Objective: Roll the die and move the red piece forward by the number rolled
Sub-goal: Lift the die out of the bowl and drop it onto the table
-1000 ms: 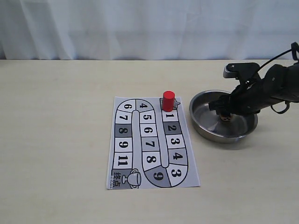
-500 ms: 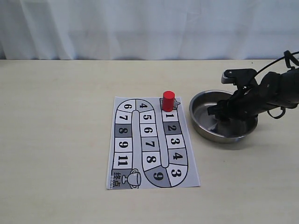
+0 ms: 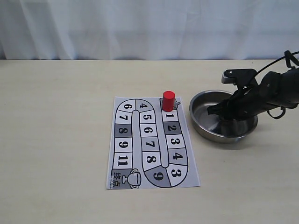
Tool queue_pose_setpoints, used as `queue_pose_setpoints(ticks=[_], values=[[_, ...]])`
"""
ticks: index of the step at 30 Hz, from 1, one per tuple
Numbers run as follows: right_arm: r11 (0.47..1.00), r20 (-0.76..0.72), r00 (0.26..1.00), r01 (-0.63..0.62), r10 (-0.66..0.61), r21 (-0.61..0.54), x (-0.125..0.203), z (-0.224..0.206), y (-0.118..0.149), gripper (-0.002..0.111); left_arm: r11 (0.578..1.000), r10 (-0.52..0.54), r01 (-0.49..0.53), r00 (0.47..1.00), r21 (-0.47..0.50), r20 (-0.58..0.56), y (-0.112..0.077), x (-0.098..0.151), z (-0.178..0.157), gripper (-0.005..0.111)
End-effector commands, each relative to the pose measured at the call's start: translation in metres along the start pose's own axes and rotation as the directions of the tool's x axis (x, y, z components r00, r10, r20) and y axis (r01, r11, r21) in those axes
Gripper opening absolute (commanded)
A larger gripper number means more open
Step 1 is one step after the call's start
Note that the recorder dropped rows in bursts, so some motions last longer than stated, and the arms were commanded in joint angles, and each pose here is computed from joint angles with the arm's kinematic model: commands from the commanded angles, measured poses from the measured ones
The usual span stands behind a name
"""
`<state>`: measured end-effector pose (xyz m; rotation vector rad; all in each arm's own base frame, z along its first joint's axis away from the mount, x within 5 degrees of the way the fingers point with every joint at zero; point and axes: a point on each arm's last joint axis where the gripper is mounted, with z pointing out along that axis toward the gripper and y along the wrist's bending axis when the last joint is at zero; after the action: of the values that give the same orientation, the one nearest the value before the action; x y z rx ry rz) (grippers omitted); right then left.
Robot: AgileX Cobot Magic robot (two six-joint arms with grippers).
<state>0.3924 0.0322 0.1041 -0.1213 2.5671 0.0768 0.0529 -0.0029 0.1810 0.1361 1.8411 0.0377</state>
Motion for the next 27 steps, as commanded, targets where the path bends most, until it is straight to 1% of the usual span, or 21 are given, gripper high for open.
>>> queue_pose_setpoints(ticks=[1, 7, 17, 23, 27], values=[[0.998, -0.008, 0.998, -0.058, 0.057, -0.015, -0.001, -0.002, 0.001, 0.004, 1.0, -0.009, 0.009, 1.0, 0.001, 0.009, 0.0, 0.0, 0.0, 0.0], [0.998, -0.001, 0.998, -0.06, 0.06, -0.029, -0.007, -0.016, 0.003, 0.004, 1.0, -0.009, 0.009, 1.0, 0.001, 0.009, 0.0, 0.0, 0.0, 0.0], [0.995, -0.029, 0.999, -0.045, 0.043, -0.093, -0.02, -0.07, 0.011, 0.004, 1.0, -0.009, 0.009, 1.0, 0.001, 0.009, 0.0, 0.0, 0.0, 0.0], [0.991, -0.105, 0.994, -0.017, 0.003, -0.133, -0.018, -0.106, 0.015, 0.004, 1.0, -0.009, 0.009, 1.0, 0.001, 0.009, 0.0, 0.0, 0.0, 0.0], [0.99, -0.205, 0.979, -0.027, -0.002, -0.135, -0.01, -0.126, 0.016, 0.004, 1.0, -0.009, 0.009, 1.0, 0.001, 0.009, 0.0, 0.0, 0.0, 0.0]])
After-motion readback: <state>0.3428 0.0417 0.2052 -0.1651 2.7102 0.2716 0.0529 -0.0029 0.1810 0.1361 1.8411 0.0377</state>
